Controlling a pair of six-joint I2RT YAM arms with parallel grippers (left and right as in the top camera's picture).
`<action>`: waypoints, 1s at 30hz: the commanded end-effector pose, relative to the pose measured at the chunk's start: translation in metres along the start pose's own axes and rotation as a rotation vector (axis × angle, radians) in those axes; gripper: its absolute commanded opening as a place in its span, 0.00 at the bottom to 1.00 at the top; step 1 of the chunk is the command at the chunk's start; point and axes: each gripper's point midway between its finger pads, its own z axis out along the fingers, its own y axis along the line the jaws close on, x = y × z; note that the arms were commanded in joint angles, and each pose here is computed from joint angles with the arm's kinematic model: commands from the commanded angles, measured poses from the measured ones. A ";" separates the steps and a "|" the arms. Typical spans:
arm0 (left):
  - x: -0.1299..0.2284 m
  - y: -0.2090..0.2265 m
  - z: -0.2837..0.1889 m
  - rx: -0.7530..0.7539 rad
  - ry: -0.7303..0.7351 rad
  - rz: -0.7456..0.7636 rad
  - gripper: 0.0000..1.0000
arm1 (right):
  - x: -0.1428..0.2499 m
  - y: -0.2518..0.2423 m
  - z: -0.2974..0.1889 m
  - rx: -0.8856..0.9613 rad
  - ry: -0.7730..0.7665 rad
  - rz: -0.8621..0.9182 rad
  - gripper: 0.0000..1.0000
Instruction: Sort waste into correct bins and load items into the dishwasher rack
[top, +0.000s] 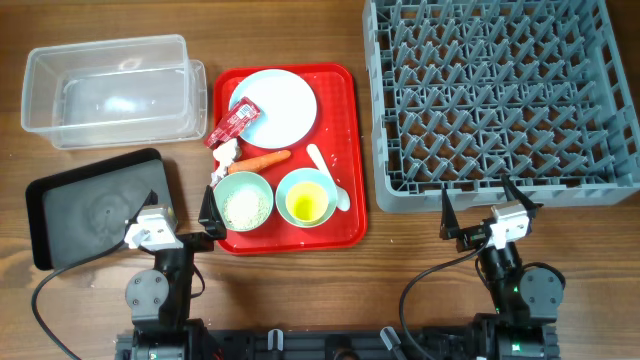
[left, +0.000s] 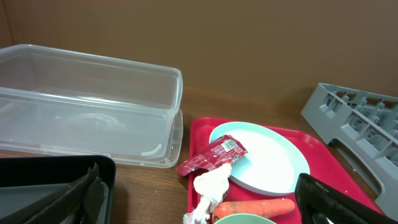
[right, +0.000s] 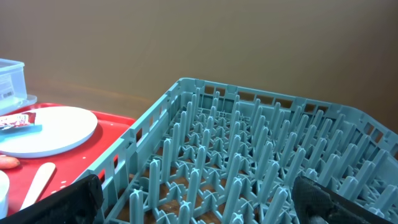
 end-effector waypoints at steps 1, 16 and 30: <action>0.004 0.001 0.001 -0.001 0.007 0.019 1.00 | -0.003 0.004 0.000 -0.020 -0.013 -0.001 1.00; -0.010 0.004 0.000 -0.031 -0.006 -0.104 1.00 | -0.022 -0.023 0.004 0.106 0.040 0.033 1.00; -0.053 -0.017 0.032 -0.025 0.248 -0.155 1.00 | -0.057 -0.041 0.054 0.086 0.366 0.208 1.00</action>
